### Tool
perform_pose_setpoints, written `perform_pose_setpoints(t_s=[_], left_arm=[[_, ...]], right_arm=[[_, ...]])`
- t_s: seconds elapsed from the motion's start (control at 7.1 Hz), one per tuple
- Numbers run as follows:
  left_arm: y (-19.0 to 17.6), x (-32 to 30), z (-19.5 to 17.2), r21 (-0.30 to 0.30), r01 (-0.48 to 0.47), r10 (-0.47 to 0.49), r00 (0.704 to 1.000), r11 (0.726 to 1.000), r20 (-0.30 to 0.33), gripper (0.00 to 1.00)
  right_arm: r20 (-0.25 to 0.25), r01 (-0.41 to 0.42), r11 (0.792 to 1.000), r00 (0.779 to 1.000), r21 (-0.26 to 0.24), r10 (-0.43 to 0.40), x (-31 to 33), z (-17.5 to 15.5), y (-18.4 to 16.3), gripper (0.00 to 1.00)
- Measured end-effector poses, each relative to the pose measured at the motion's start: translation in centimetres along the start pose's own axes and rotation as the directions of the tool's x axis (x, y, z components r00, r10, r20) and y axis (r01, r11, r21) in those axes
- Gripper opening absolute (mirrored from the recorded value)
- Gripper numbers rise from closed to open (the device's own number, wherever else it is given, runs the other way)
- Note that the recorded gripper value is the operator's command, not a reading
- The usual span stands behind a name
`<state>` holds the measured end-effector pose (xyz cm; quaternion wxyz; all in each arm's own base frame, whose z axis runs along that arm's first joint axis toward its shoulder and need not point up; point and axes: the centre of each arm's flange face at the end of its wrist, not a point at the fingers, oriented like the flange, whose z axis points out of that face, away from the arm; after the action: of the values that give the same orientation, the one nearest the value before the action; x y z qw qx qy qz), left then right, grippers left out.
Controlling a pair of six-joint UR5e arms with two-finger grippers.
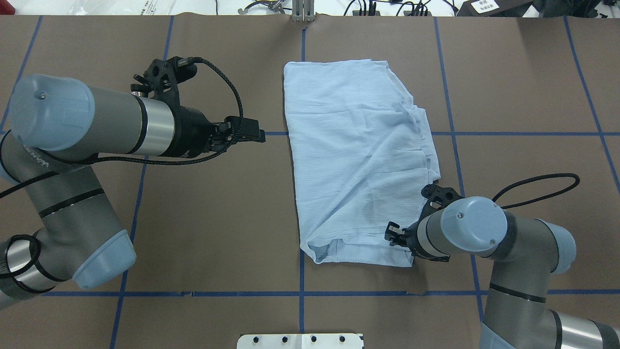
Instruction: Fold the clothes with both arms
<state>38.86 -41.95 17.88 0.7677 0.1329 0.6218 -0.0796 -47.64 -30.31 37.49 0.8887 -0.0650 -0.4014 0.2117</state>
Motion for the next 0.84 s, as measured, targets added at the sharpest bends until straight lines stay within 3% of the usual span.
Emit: perform_pose_setpoints(t_s=[0.14,0.28,0.42,0.7,0.84], left_arm=[[0.01,-0.02,-0.01,0.0,0.0,0.0,1.0,1.0,0.0,1.0],[0.04,-0.03,0.01,-0.001,0.0,0.0,1.0,1.0,0.0,1.0],[0.06,-0.05,0.05,-0.001,0.0,0.0,1.0,1.0,0.001,1.0],[0.05,-0.1,0.12,-0.002,0.001,-0.001,1.0,1.0,0.003,1.0],[0.06,-0.11,0.13,-0.002,0.001,-0.001,1.0,1.0,0.003,1.0]], right_arm=[[-0.009,-0.007,1.0,1.0,0.003,0.007,0.14,-0.04,-0.41,0.59],[-0.021,-0.014,1.0,1.0,0.006,0.014,0.3,-0.07,-0.78,0.53],[-0.026,-0.018,1.0,0.999,0.007,0.018,0.39,-0.08,-0.94,0.39],[-0.028,-0.02,1.0,0.999,0.009,0.02,0.34,-0.12,-1.0,0.01],[-0.028,-0.021,1.0,0.999,0.01,0.021,0.33,-0.15,-1.07,0.0]])
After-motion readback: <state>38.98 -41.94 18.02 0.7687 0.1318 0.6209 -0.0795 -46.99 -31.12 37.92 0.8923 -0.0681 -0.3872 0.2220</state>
